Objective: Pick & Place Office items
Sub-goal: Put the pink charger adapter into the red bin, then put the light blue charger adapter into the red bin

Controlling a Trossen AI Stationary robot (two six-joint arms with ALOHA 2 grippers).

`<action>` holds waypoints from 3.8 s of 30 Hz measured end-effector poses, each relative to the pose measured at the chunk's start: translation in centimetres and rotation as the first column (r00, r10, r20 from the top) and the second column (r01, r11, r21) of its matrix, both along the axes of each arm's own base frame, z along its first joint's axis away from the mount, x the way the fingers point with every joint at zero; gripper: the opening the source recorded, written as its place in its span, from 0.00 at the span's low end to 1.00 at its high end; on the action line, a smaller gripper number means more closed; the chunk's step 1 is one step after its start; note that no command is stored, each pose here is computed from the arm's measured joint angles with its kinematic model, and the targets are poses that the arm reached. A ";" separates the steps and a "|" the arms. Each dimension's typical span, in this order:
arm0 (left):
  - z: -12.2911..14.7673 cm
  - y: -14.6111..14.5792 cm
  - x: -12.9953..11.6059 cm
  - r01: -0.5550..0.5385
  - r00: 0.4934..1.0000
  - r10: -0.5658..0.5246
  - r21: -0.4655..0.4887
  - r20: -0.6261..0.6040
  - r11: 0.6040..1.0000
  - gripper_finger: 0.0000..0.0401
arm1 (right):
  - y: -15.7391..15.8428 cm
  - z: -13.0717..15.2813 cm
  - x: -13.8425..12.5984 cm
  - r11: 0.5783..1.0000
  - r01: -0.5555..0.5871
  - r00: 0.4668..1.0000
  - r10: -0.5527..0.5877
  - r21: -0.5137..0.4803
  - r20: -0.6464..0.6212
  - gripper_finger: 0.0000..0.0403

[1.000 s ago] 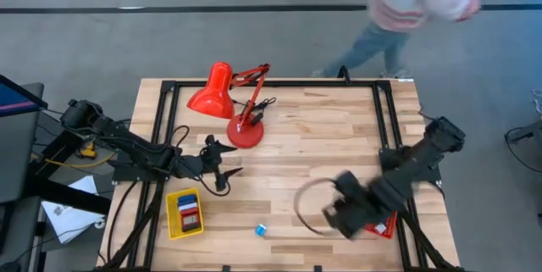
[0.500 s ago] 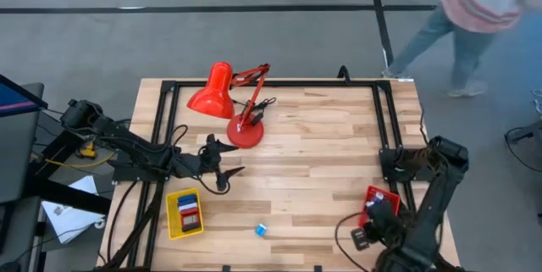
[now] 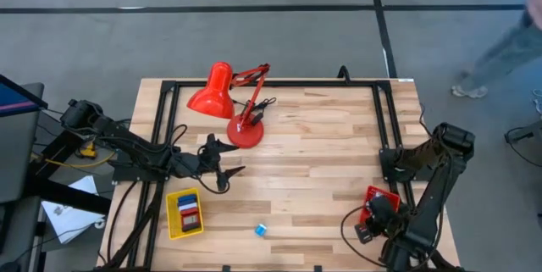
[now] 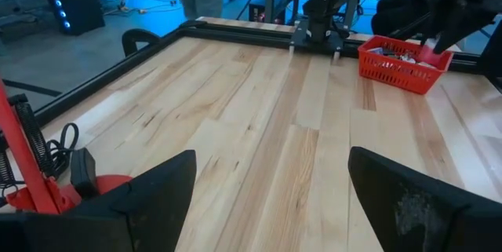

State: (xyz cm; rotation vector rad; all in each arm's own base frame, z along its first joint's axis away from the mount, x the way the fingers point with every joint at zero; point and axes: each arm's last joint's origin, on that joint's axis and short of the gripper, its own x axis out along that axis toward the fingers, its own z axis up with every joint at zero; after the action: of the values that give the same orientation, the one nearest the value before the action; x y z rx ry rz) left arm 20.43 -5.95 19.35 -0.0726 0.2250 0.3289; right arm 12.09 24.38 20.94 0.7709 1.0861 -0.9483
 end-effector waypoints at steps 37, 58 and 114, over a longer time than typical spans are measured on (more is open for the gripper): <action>0.0 0.0 0.0 -0.005 1.000 0.006 -0.024 0.006 1.000 0.82 | -2.9 -5.5 0.0 0.998 -0.054 0.996 0.055 0.026 -0.067 0.48; -1.0 -1.7 0.4 0.347 0.932 -0.362 -0.255 -0.012 0.903 0.82 | -3.6 1.7 4.8 0.893 -0.304 0.884 0.394 -0.333 0.250 0.53; -3.4 -3.1 2.1 0.331 0.940 -0.341 -0.262 0.005 0.907 0.82 | -13.2 -15.5 24.6 0.153 -0.629 -0.329 0.835 -0.762 0.440 0.83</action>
State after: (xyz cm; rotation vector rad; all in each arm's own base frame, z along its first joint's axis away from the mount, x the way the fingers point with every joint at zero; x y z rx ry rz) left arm 22.53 -9.05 15.93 -0.2834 0.3159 -0.0463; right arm 36.64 11.19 5.47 0.0544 0.2256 0.6556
